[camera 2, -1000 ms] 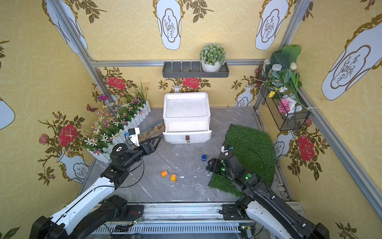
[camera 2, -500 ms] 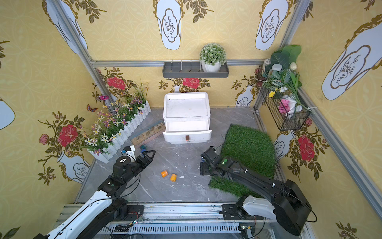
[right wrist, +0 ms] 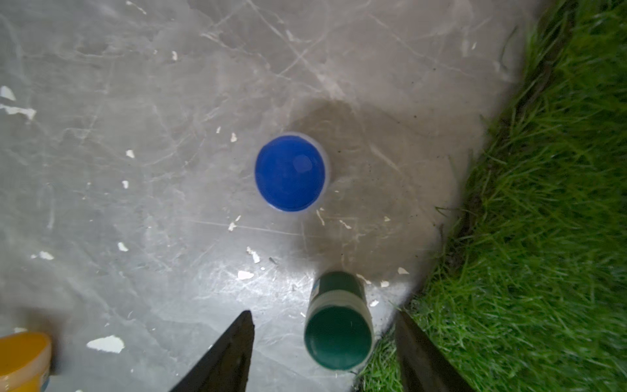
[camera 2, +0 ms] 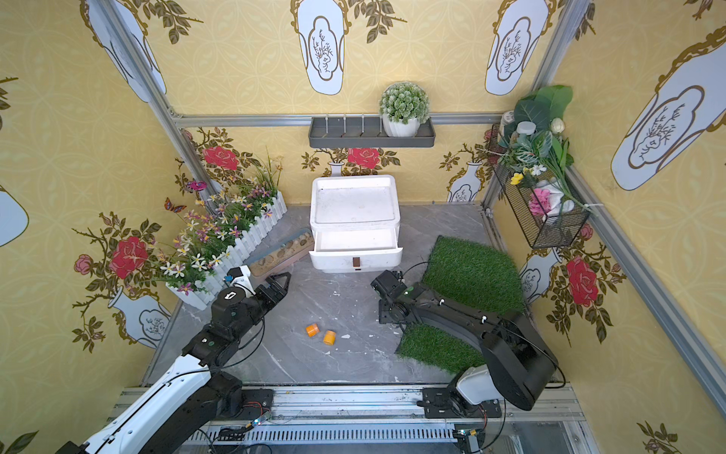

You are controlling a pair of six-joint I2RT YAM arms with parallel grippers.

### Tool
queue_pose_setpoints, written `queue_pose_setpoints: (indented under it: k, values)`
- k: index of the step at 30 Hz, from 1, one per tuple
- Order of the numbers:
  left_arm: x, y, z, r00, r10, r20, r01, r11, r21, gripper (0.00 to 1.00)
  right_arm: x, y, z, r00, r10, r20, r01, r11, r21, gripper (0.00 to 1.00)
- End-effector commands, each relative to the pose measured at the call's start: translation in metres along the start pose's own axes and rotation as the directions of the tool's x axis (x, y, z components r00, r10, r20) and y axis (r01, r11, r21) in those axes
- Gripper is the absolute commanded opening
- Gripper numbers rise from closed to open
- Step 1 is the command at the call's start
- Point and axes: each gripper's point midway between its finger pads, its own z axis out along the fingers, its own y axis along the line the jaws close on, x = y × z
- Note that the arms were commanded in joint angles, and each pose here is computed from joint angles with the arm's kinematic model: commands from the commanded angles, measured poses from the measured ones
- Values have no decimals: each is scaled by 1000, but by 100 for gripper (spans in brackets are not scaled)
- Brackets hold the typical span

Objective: Put the paint cans in the drawer according to color
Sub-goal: Pick up the paint can at the center of the board.

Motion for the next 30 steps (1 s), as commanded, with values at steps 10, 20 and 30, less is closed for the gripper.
queue_pose_setpoints:
  k: [10,20,30]
  values:
    - [-34,6,-16,979,159,129,-143,982,-125,99,2,11,15,997,-31,-71,30,999,-17,54]
    - [-35,5,-14,977,163,136,-147,981,-123,99,19,1,17,990,-42,-138,45,999,24,52]
    - [-35,1,-5,977,171,130,-157,981,-111,99,22,-2,15,989,-56,-135,62,997,43,33]
